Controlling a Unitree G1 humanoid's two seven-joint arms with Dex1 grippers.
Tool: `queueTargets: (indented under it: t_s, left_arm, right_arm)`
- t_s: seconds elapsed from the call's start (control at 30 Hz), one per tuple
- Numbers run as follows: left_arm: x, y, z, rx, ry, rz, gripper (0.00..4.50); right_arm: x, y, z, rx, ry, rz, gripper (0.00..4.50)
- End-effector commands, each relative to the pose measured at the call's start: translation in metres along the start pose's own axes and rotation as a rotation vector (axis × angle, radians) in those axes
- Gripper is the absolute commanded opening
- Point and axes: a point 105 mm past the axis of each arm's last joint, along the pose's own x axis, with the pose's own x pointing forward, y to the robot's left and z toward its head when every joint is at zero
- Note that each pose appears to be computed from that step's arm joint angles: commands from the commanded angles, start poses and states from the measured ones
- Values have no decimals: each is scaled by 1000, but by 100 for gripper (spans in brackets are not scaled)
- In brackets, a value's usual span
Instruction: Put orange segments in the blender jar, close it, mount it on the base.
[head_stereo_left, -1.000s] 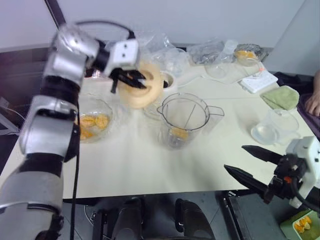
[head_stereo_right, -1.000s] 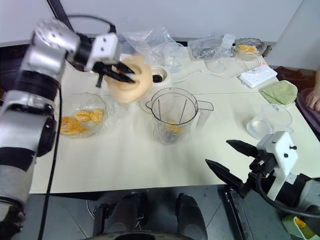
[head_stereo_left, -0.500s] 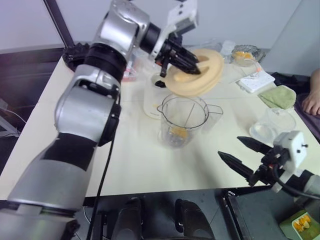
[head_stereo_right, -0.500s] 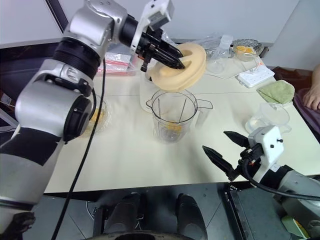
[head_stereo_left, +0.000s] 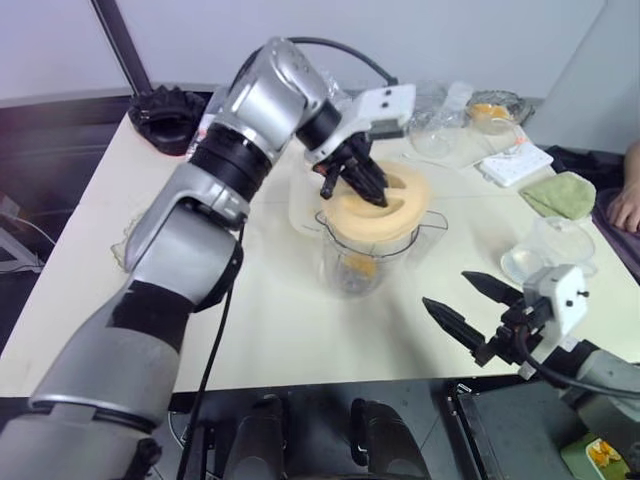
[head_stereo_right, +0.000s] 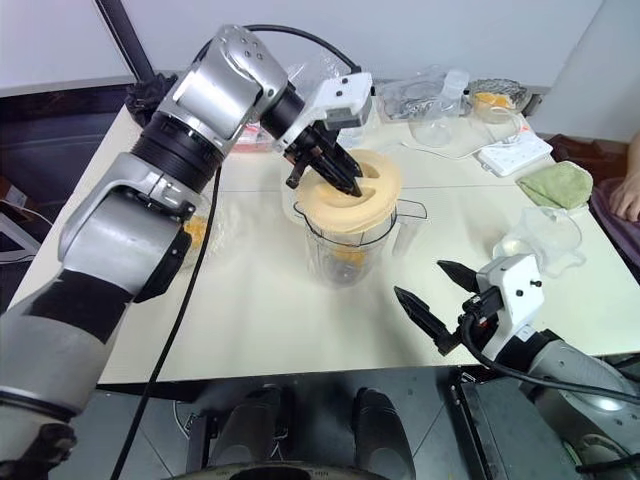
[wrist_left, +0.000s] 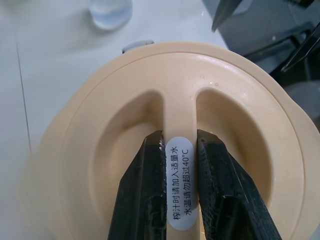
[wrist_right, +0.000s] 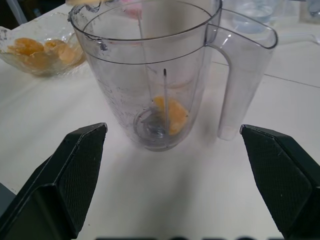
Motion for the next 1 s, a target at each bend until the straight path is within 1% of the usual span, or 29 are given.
queueTargets:
  t_s: [0.03, 0.17, 0.3, 0.5, 0.7, 0.8, 1.0]
  left_arm:
    - [4, 0, 0, 59, 60, 9, 25]
    - [18, -4, -6, 76, 91, -29, 25]
    - [27, -5, -3, 82, 78, -50, 25]
    - [39, 0, -4, 96, 76, -16, 25]
    - [40, 4, -8, 75, 91, -2, 25]
    - [42, -3, -12, 73, 98, -54, 25]
    - [46, -2, -20, 54, 91, -46, 25]
  right_arm:
    - [3, 2, 5, -16, -41, -12, 450]
    - [9, 1, 5, -13, -58, -27, 450]
    - [13, 0, 3, -13, -64, -39, 450]
    - [18, 3, 0, -4, -80, -47, 450]
    - [20, 2, -3, 7, -87, -58, 450]
    - [26, -13, -5, -1, -121, -120, 450]
    - [53, -50, -14, -39, -175, -229, 450]
